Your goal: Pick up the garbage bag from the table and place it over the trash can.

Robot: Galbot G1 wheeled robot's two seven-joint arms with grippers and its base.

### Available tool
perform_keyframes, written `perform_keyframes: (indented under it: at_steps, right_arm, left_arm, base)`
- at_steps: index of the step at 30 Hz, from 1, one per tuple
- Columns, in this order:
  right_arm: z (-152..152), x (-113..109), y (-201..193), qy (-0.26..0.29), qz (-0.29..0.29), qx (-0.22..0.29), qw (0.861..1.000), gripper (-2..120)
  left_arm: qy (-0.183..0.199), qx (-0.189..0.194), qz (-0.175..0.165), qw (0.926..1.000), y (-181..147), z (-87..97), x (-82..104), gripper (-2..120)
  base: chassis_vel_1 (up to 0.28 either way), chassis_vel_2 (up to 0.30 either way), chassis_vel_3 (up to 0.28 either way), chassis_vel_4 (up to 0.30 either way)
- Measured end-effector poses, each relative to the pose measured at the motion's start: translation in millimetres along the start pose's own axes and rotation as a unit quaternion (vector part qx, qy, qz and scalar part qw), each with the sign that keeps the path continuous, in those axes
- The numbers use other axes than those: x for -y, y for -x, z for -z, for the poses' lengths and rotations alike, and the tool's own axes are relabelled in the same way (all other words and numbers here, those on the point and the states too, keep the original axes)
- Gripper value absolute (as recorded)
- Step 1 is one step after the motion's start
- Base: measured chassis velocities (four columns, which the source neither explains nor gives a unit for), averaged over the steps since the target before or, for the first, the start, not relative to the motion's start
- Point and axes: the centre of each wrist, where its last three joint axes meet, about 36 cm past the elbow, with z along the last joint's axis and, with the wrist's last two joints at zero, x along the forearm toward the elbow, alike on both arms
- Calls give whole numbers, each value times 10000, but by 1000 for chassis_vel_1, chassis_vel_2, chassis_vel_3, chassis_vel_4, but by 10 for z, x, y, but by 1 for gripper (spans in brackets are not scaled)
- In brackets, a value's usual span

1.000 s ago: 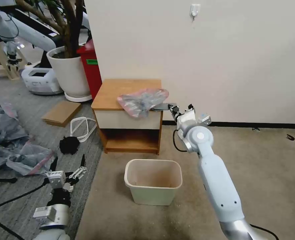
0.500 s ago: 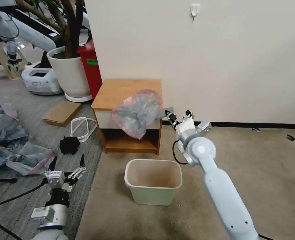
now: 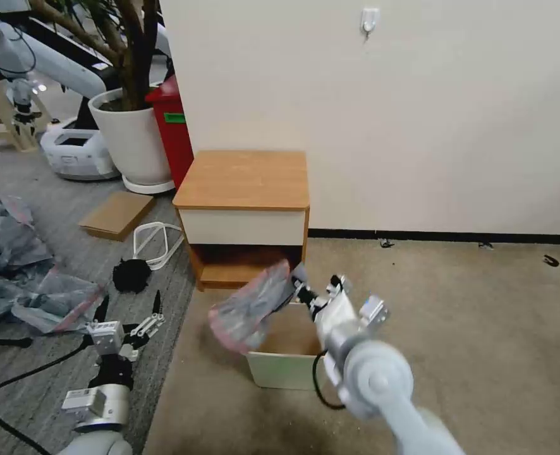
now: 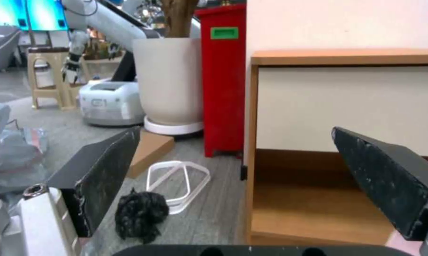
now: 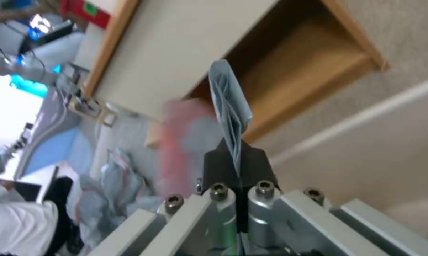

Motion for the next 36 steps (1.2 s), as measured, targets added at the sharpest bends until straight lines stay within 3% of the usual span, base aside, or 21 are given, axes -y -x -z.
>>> perform_keyframes:
  at_steps: [7, 20, 31, 36]
  right_arm:
    - [-322, 65, 16, -386, -236, 8, 9990, 0]
    - [-371, 292, 145, -983, -451, 348, 9935, 0]
    - [-523, 353, 51, -1563, -420, 423, 9859, 0]
    - [-543, 382, 35, -1798, -392, 475, 9818, 16]
  left_arm:
    - [6, -5, 0, 10000, -5, -10, -3, 100]
    - [18, -14, -63, 10000, 6, -24, 7, 100]
    - [9, -4, -87, 10000, 29, -31, 21, 100]
    - [21, -3, -105, 9999, 32, -29, 18, 100]
  base:
    - [0, 0, 0, 0]
    - [0, 0, 0, 0]
    - [0, 0, 0, 0]
    - [0, 0, 0, 0]
